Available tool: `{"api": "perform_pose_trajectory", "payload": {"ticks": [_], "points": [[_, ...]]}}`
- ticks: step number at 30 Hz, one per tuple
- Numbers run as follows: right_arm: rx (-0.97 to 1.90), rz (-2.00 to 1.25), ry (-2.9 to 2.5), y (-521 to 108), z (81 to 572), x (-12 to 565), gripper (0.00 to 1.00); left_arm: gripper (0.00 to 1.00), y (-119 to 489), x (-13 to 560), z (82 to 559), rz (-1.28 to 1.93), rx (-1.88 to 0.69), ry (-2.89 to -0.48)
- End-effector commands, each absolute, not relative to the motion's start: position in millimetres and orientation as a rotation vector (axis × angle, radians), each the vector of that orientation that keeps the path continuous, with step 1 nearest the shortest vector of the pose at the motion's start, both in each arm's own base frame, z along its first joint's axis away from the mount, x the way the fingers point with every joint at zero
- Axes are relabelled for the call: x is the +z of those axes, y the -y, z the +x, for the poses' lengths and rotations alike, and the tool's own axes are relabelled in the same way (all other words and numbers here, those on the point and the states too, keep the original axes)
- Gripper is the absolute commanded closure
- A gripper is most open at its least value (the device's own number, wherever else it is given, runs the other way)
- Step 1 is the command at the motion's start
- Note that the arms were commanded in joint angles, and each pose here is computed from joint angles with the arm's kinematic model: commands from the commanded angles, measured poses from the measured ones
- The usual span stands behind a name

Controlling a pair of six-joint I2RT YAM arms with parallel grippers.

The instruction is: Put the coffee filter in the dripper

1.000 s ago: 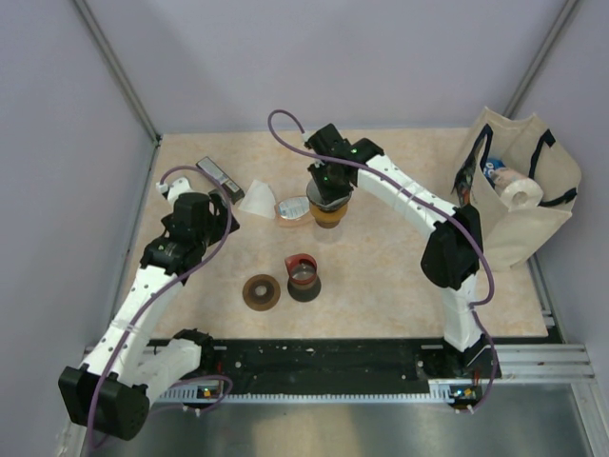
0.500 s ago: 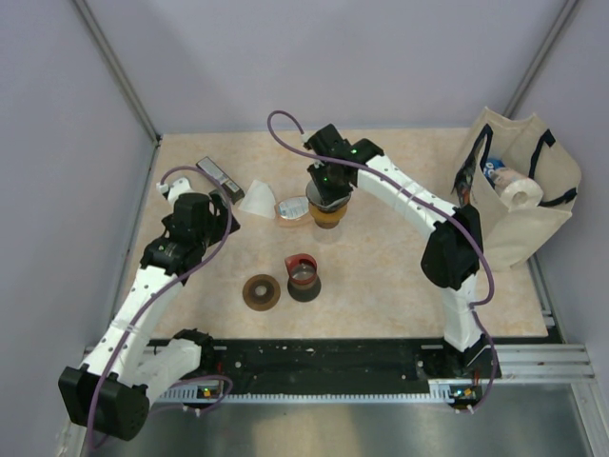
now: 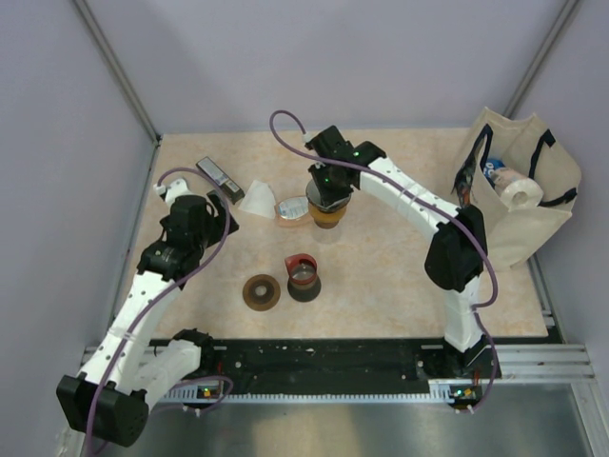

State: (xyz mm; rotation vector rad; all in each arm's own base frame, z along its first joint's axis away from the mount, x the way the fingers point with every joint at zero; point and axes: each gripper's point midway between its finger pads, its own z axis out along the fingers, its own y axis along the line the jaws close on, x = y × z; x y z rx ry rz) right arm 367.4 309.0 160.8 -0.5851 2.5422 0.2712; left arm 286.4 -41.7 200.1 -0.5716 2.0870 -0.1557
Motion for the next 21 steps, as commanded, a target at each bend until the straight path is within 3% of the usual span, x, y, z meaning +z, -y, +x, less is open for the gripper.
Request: {"api": "perform_pose_trajectory", "payload": {"ticks": [1, 8, 11, 21], "points": [[0.328, -0.577, -2.561, -313, 359, 156, 0.79, 0.01, 42, 209, 290, -0.562, -0.176, -2.047], [0.328, -0.551, -2.514, -312, 365, 174, 0.78, 0.01, 42, 209, 290, -0.561, -0.179, -2.046], [0.33, -0.536, -2.471, -312, 371, 192, 0.73, 0.01, 43, 209, 290, -0.556, -0.183, -2.048], [0.303, -0.498, -2.404, -309, 381, 220, 0.74, 0.01, 44, 211, 290, -0.554, -0.187, -2.047]]}}
